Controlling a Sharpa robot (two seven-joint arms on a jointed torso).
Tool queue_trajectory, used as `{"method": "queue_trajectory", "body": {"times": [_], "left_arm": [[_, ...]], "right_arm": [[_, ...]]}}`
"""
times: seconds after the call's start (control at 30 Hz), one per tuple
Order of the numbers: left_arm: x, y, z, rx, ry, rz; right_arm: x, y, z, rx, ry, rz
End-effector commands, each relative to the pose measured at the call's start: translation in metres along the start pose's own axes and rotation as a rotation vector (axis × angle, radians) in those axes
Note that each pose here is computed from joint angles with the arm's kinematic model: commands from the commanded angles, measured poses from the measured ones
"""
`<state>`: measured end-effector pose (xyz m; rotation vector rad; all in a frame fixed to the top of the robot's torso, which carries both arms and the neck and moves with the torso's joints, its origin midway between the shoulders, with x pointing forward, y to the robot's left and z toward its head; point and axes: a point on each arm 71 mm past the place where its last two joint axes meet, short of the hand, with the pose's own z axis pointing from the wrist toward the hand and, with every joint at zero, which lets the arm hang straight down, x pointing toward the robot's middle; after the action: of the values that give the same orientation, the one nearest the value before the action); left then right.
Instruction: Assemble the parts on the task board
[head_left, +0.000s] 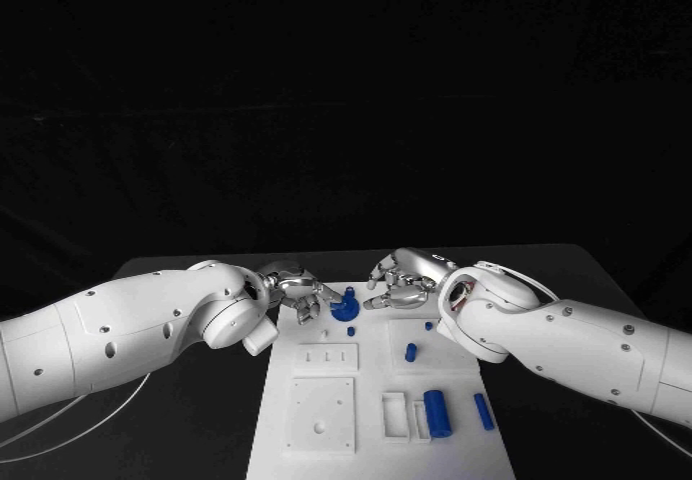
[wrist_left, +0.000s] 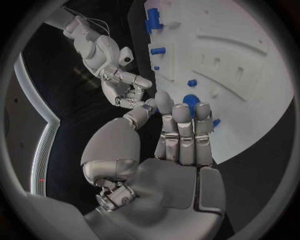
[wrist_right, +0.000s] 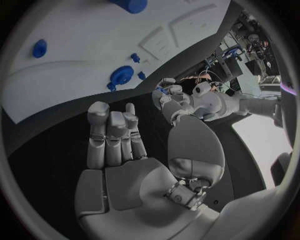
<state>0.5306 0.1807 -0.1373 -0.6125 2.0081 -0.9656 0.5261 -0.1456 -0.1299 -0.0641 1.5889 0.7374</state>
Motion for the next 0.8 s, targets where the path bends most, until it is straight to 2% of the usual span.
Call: {"method": "queue_trajectory", "body": {"times": [0.03, 0.13, 0.27, 0.33, 0.43, 0.6, 0.8], "left_arm": [[-0.0021, 0.0003, -0.0014, -0.003, -0.014, 0.043], [-0.0030, 0.0022, -0.0027, -0.009, -0.019, 0.063], [-0.0047, 0.0054, -0.0051, -0.037, -0.042, 0.111], [-0.0057, 0.0069, -0.0063, -0.051, -0.056, 0.139], [-0.0054, 0.0084, -0.0074, -0.068, -0.066, 0.175], [0.0054, 0.0088, -0.0085, -0.081, -0.052, 0.224], [0.0196, 0.0198, -0.0116, -0.101, -0.035, 0.234]], "right_arm": [[-0.010, -0.014, -0.004, -0.008, -0.054, 0.164], [-0.020, -0.029, -0.007, 0.022, -0.092, 0.227], [-0.040, -0.051, -0.008, 0.060, -0.146, 0.340], [-0.047, -0.058, -0.009, 0.063, -0.137, 0.364], [-0.060, -0.069, -0.008, 0.063, -0.156, 0.360], [-0.073, -0.086, -0.006, 0.084, -0.197, 0.370], [-0.081, -0.091, 0.000, 0.091, -0.232, 0.380]]}}
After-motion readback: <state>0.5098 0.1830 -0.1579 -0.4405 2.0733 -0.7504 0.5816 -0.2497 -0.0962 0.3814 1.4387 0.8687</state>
